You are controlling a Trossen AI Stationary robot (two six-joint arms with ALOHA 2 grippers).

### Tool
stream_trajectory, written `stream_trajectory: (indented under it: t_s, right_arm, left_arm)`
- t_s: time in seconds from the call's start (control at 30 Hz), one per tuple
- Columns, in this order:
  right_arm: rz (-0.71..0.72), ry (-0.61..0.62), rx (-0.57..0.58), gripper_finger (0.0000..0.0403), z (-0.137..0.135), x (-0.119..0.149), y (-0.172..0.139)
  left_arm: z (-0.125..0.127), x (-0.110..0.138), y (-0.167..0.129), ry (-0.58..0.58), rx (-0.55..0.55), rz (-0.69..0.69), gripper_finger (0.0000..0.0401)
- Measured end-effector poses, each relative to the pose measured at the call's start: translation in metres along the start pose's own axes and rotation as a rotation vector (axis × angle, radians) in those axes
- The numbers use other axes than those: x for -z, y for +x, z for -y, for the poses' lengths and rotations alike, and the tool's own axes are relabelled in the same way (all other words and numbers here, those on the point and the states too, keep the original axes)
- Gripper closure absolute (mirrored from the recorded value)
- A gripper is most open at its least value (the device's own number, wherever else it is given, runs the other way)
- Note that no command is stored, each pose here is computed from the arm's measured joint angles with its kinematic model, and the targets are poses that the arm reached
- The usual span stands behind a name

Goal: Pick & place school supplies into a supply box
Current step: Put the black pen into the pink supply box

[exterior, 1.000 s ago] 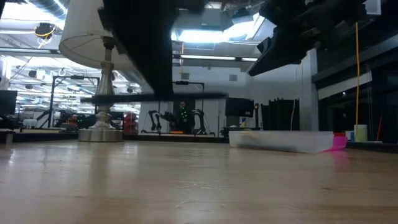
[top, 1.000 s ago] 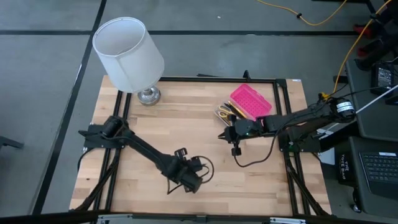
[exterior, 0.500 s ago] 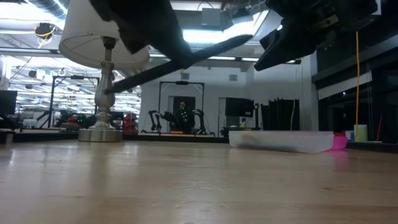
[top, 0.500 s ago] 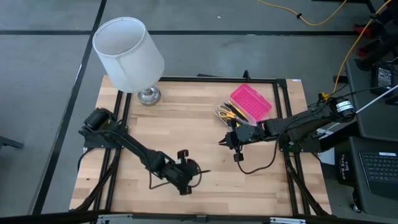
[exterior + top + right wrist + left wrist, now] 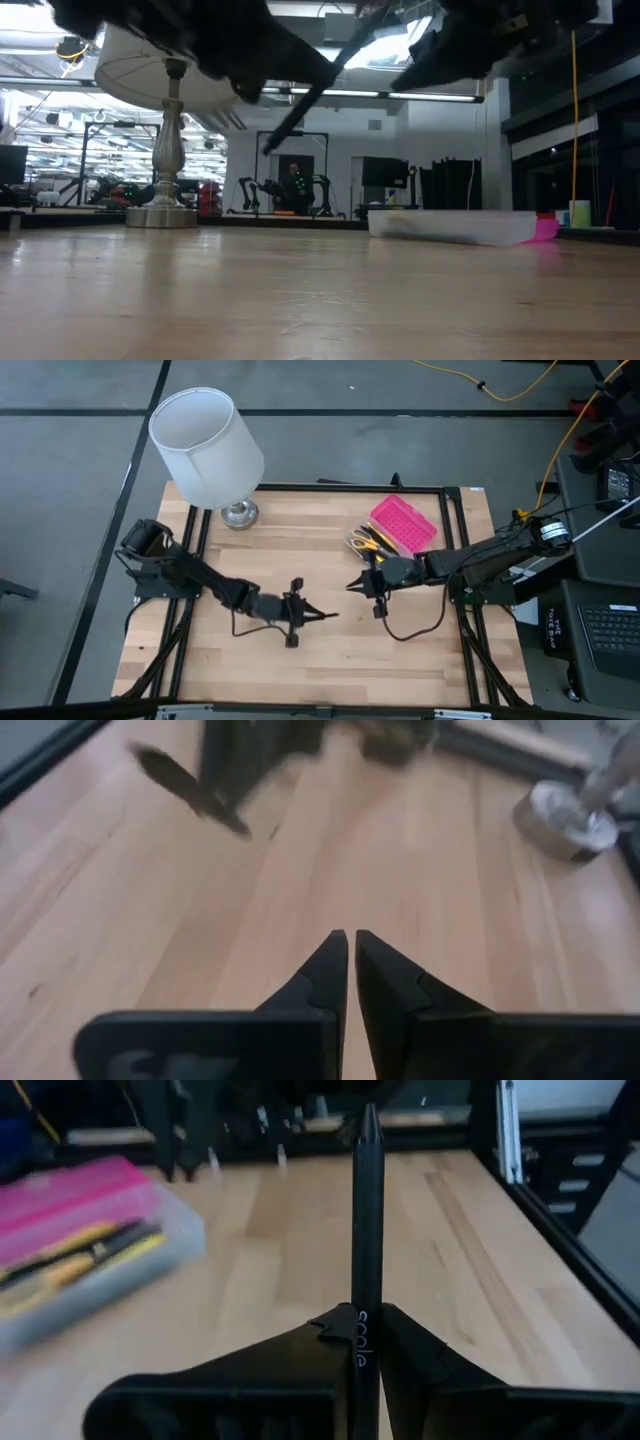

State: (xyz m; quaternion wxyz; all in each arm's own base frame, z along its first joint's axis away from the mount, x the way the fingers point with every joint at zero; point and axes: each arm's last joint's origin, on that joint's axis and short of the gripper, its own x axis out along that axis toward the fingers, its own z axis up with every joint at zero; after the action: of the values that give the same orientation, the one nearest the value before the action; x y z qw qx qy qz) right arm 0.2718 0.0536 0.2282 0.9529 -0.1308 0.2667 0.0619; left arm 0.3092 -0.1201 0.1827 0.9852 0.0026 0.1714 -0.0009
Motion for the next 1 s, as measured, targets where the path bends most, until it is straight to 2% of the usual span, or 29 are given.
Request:
stream_trajectory:
  t_s: [0.13,0.37,0.57,0.7,0.83,1.0]
  right_arm:
    - [0.056,-0.040,0.012,0.0373,0.001,-0.005,0.000]
    - [0.057,-0.055,0.014,0.0373,0.002,-0.005,0.000]
    - [0.105,-0.017,0.022,0.0373,0.003,-0.010,0.000]
    - [0.114,-0.026,0.026,0.0373,0.003,-0.011,-0.001]
    - [0.125,-0.017,0.048,0.0373,0.007,-0.012,0.000]
    - [0.207,-0.001,0.085,0.0373,0.014,-0.019,-0.001]
  left_arm:
    - [-0.024,0.004,0.004,0.039,0.044,0.047,0.0384]
    - [-0.050,-0.002,0.008,0.125,0.102,0.143,0.0387]
    - [-0.068,-0.009,0.009,0.143,0.070,0.190,0.0387]
    - [-0.075,-0.019,0.008,0.211,0.067,0.298,0.0387]
    - [-0.085,-0.032,0.001,0.216,0.068,0.359,0.0387]
    - [-0.093,-0.040,-0.006,0.239,0.042,0.372,0.0387]
